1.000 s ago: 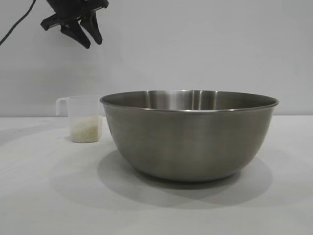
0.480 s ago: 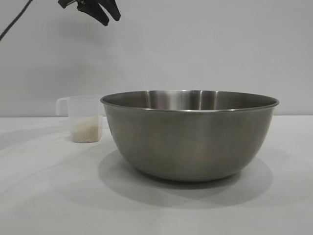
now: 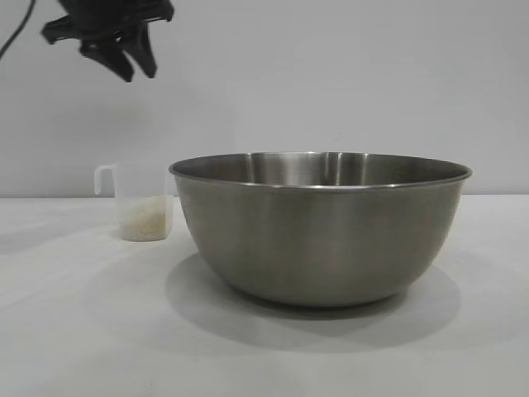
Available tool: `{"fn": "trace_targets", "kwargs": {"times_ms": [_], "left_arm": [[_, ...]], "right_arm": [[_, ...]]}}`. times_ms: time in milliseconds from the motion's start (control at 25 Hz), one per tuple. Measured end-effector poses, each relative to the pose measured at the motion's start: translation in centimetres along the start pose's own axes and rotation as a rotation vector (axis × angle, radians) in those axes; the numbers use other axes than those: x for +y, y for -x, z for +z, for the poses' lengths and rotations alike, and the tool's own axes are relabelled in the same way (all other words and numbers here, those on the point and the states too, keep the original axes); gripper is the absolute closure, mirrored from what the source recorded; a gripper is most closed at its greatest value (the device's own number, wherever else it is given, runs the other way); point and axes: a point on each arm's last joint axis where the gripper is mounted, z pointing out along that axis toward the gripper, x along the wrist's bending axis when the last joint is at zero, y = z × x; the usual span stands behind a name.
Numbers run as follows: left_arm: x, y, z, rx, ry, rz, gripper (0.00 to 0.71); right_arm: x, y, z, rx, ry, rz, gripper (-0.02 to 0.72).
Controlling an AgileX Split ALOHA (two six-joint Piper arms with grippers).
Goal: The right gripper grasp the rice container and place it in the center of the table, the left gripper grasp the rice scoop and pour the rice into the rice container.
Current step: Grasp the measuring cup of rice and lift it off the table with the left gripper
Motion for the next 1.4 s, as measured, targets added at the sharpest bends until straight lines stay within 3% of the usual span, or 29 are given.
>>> {"fn": "trace_targets", "kwargs": {"times_ms": [200,400,800,960,1160,1400], "left_arm": [[-5.5,1.3,-3.7,0.092,0.165,0.054,0.503],[-10.4,2.2,-5.3,0.11,0.173,0.11,0.503],[-15.0,1.3,-6.9,0.148,0.122,0.1,0.503],[-16.9,1.2,-6.6,0.135,0.14,0.148,0.503],[-18.8,1.3,-5.2,0.111,0.259,0.212,0.503],[-20.9,1.2,-4.1,0.091,0.219,0.104,0.503]], "right_arm": [[0.0,0.1,0.0,-0.009,-0.001,0.018,0.29],[0.0,0.1,0.0,-0.012,-0.001,0.027,0.29],[0.0,0.1,0.0,-0.016,-0.002,0.031,0.29],[0.0,0.1,0.0,-0.016,-0.002,0.031,0.29],[0.0,0.2,0.0,-0.019,-0.002,0.04,0.29],[0.0,0.2,0.0,-0.019,-0.002,0.042,0.29]]}}
